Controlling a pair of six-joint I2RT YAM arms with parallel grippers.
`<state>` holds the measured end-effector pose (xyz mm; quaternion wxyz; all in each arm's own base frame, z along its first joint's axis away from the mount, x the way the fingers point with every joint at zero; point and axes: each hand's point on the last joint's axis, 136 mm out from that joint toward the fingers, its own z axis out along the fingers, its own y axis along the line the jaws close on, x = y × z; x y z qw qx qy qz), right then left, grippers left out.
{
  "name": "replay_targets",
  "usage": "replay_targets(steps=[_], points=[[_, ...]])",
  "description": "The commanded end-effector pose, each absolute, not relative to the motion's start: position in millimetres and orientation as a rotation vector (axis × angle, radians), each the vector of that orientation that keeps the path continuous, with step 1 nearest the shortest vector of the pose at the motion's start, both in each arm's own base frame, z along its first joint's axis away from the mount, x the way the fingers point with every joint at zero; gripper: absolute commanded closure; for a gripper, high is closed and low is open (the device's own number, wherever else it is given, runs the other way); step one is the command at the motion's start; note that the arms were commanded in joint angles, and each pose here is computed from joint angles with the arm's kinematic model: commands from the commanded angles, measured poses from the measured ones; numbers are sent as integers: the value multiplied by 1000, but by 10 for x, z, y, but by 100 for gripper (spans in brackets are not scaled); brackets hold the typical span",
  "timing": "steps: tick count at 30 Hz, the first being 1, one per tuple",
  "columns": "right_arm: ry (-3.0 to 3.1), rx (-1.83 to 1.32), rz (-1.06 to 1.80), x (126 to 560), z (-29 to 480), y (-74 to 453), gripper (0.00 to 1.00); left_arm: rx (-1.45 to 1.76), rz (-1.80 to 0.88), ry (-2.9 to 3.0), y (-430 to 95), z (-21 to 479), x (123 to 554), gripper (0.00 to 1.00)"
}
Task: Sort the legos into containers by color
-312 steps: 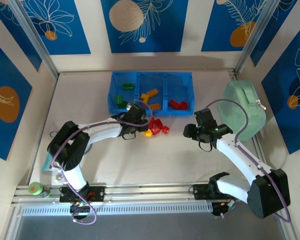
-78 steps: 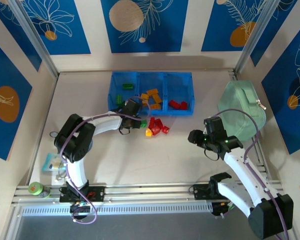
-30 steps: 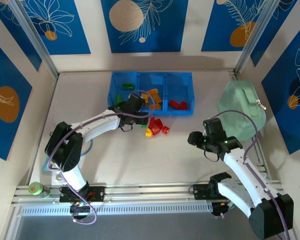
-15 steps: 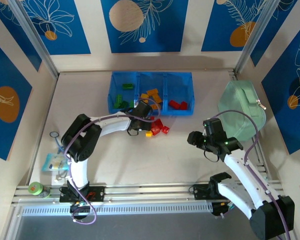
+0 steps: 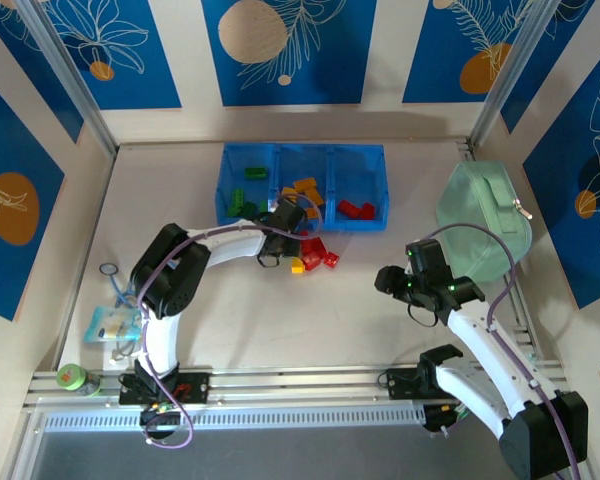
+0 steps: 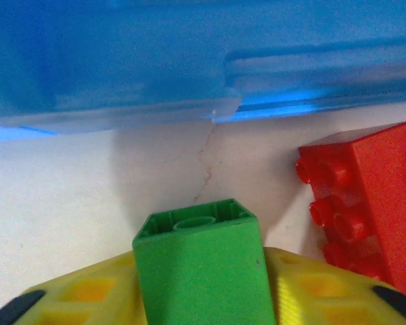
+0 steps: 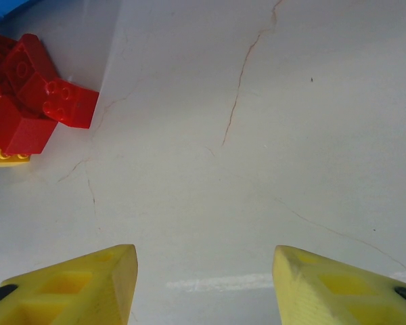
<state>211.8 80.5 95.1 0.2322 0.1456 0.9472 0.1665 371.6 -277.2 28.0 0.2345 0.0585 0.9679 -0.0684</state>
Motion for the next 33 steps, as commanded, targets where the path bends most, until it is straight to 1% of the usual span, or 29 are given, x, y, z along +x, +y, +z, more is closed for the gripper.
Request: replay_targets(steps=[1,8,14,17,21,27,30,31,32,33], points=[[2596,423,451,2105,938,781,44,153,-143,2641,-2638,370,3693,66],[2594,426,449,2113,944,776,44,128,-201,2540,-2458,768,3586,68],[2594,425,463,2119,968,797,44,25,-258,2424,-2094,1294,3691,69],[2593,423,466,2115,975,800,44,-31,-255,2364,-1850,1536,3810,70],[2597,419,470,2097,990,809,44,-83,-282,2339,-1618,1726,4035,70],[2598,418,481,2081,1000,825,44,-90,-254,2350,-1457,1785,4395,70],[2598,414,484,2081,1021,834,44,-89,-247,2373,-1437,1733,4568,70],[2595,414,484,2084,1035,833,44,-88,-255,2383,-1455,1707,4607,68],[2595,412,485,2083,1046,836,44,-81,-270,2388,-1494,1692,4648,64],[2595,409,483,2084,1055,837,44,-75,-288,2393,-1531,1678,4676,51]])
